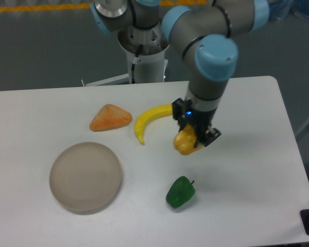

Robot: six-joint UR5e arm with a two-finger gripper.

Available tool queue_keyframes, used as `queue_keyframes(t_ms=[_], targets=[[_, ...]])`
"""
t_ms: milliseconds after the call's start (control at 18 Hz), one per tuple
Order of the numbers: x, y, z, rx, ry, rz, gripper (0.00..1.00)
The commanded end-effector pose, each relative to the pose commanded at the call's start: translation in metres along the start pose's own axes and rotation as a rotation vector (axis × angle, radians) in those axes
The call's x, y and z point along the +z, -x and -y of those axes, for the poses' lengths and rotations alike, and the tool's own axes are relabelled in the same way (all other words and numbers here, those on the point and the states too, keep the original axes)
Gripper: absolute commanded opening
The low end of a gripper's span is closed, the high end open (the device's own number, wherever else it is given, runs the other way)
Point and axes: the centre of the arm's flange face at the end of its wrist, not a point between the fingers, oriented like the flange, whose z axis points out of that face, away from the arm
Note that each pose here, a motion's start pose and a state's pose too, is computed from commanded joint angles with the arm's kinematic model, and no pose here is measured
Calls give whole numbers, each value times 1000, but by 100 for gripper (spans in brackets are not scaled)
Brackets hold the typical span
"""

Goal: Pick up the yellow pepper from the table
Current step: 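Lift the yellow pepper and carry it away from the plate, then hold the yellow pepper raised above the table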

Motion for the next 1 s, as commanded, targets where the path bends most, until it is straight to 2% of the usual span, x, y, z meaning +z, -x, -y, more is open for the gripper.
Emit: queue_keyframes(t_ms=[111, 222, 333, 556, 778, 1000], targets=[[5, 5, -11, 7, 13, -3, 10], [6, 8, -21, 72, 55, -2, 11], [11, 10, -30, 96, 95, -10, 11], [25, 28, -62, 169, 101, -39, 12], [50, 42, -64, 168, 98, -47, 12], [53, 43, -62, 170, 99, -42, 12]])
